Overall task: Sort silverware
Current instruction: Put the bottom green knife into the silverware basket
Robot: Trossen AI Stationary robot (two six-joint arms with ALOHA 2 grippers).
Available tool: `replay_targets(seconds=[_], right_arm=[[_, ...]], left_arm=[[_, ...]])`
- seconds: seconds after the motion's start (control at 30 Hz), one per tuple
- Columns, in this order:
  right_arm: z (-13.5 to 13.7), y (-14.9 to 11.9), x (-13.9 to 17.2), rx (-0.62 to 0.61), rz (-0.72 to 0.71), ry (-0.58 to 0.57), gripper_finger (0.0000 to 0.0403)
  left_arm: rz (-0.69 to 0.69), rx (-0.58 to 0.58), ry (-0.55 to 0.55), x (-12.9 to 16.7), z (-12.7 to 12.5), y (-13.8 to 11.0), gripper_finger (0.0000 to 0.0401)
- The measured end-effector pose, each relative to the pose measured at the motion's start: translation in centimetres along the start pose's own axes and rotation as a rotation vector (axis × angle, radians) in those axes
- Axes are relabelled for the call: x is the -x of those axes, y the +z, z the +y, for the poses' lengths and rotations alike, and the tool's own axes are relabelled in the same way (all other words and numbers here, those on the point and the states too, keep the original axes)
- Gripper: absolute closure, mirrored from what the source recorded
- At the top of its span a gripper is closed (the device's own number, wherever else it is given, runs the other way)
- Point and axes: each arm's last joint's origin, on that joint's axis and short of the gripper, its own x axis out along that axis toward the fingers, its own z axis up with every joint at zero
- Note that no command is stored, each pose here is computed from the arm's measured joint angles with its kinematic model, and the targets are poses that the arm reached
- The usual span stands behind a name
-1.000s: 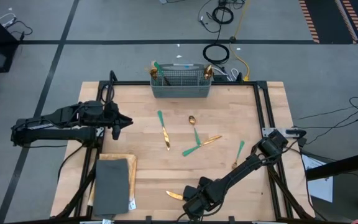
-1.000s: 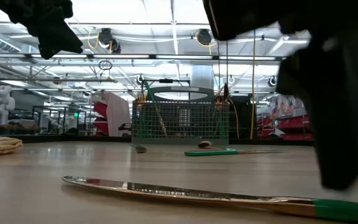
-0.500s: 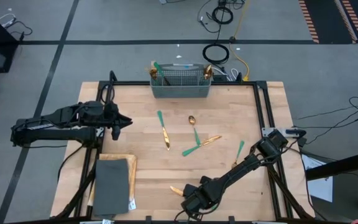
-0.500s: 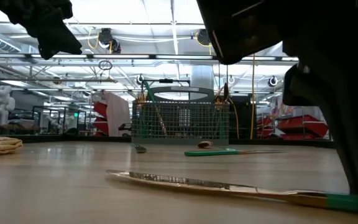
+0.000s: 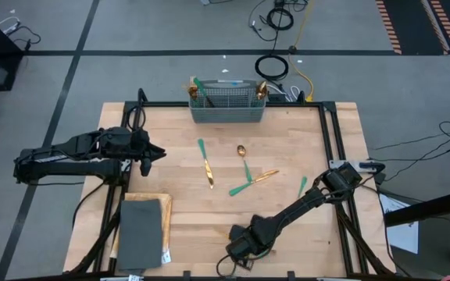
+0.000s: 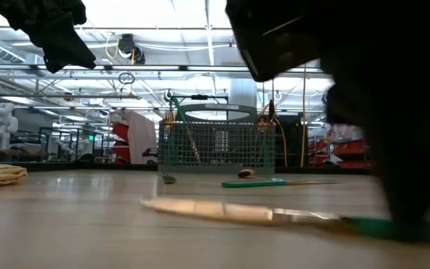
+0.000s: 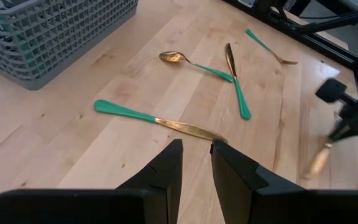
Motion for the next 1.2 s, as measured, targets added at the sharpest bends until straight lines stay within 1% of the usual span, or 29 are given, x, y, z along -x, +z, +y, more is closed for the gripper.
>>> replay_targets(seconds=[0.1, 0.23, 0.33, 0.43, 0.53, 0.63, 0.77, 0.87, 0.97, 1.07, 1.2], right_arm=[[-0.8, 0.5, 1.6, -0.025, -0.060, -0.050, 0.0400], [-1.4, 0.9, 3.2, -0.030, -0.104, -0.070, 0.0400], [-2.4, 2.0, 4.1, -0.032, -0.127, -0.084, 0.0401], [-3.4, 3.0, 4.4, 0.002, -0.127, -0.109, 0.0401], [-4.6, 3.6, 4.5, 0.051, -0.057, -0.132, 0.0399], [-5.9, 5.0, 4.7, 0.105, -0.047, -0.131, 0.0369], [-7.3, 6.3, 4.9, 0.136, -0.052, -0.152, 0.0295], [-7.6, 6.6, 5.0, 0.144, -0.050, -0.142, 0.0238], [-7.4, 6.5, 4.7, 0.152, -0.062, -0.141, 0.0197], [-7.8, 5.7, 3.5, 0.166, -0.035, -0.163, 0.0179], [-9.1, 4.7, 0.9, 0.122, -0.001, -0.173, 0.0180]], left_arm=[[-0.001, 0.000, 0.000, 0.0, 0.0, 0.0, 0.0311], [-0.004, 0.000, 0.000, 0.0, 0.0, 0.0, 0.0311], [-0.004, 0.000, -0.001, 0.0, 0.0, 0.0, 0.0311], [-0.003, -0.001, -0.001, 0.0, 0.0, 0.0, 0.0311], [-0.003, -0.003, 0.000, 0.0, 0.0, 0.0, 0.0311], [-0.003, -0.006, 0.000, 0.0, 0.0, 0.0, 0.0311], [-0.003, -0.006, 0.000, 0.0, 0.0, 0.0, 0.0311], [-0.002, -0.006, 0.000, 0.0, 0.0, 0.0, 0.0311], [0.006, -0.006, 0.003, 0.0, 0.0, -0.1, 0.0311], [0.008, -0.006, 0.004, 0.0, 0.0, -0.1, 0.0311], [0.008, -0.006, 0.004, 0.0, 0.0, -0.1, 0.0311]])
